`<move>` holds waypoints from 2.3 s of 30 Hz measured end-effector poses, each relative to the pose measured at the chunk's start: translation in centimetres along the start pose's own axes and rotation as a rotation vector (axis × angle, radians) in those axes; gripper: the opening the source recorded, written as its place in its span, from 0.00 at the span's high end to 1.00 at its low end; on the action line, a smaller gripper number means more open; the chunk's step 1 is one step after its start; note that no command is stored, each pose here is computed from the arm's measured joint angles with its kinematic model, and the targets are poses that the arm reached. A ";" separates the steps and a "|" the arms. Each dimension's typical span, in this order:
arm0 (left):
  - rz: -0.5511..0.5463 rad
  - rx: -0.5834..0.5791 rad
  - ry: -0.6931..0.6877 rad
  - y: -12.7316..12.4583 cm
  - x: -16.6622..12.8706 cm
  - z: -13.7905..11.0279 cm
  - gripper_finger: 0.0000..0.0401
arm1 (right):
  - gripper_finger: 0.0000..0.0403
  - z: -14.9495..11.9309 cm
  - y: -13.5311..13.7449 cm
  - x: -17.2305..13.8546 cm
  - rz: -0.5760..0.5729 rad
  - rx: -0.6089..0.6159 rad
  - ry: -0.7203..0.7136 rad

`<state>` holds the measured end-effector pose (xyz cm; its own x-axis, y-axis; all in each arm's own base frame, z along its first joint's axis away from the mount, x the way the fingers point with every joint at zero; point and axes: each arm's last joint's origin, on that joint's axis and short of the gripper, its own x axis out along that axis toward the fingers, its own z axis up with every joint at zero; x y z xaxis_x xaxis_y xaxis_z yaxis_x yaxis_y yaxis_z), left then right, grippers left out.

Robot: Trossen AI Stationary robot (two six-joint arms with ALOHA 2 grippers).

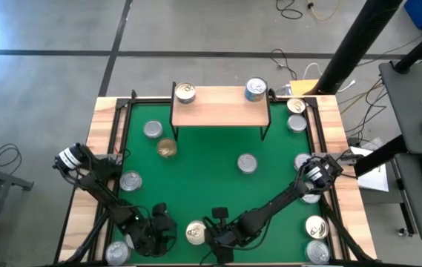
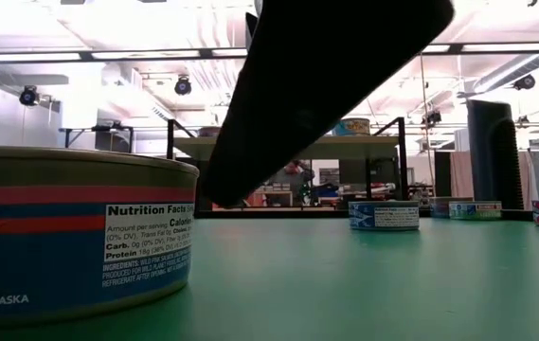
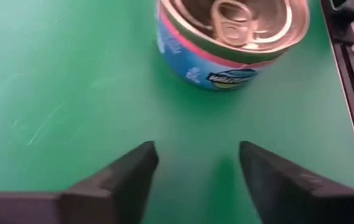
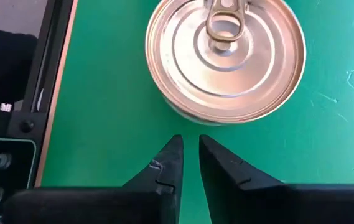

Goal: Stack canned seafood by type on shelf
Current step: Stack the blue pink tuna can on top of the blue pink tuna can on the shelf

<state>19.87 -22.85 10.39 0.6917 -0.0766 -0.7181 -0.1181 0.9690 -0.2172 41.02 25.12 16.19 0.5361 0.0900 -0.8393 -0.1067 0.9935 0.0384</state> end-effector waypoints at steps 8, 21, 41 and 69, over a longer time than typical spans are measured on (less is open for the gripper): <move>0.045 0.241 -0.050 -1.7 1.0 1.1 0.17 | 0.78 0.4 0.2 0.0 0.021 0.011 -0.046; 0.062 0.218 -0.072 -1.4 2.9 2.0 0.18 | 0.69 1.1 0.6 0.0 0.060 -0.049 -0.130; -0.031 0.182 -0.150 -2.4 2.9 2.5 0.18 | 0.70 0.8 -2.1 1.2 -0.019 -0.083 -0.102; 0.139 0.225 0.012 -0.3 1.1 2.5 0.15 | 0.28 1.3 -2.6 0.8 -0.036 -0.210 -0.087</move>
<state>22.49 -22.60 11.30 0.6711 0.0596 -0.7390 -0.0492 0.9981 0.0358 42.80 22.73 16.09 0.6116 0.0695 -0.7881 -0.2537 0.9608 -0.1121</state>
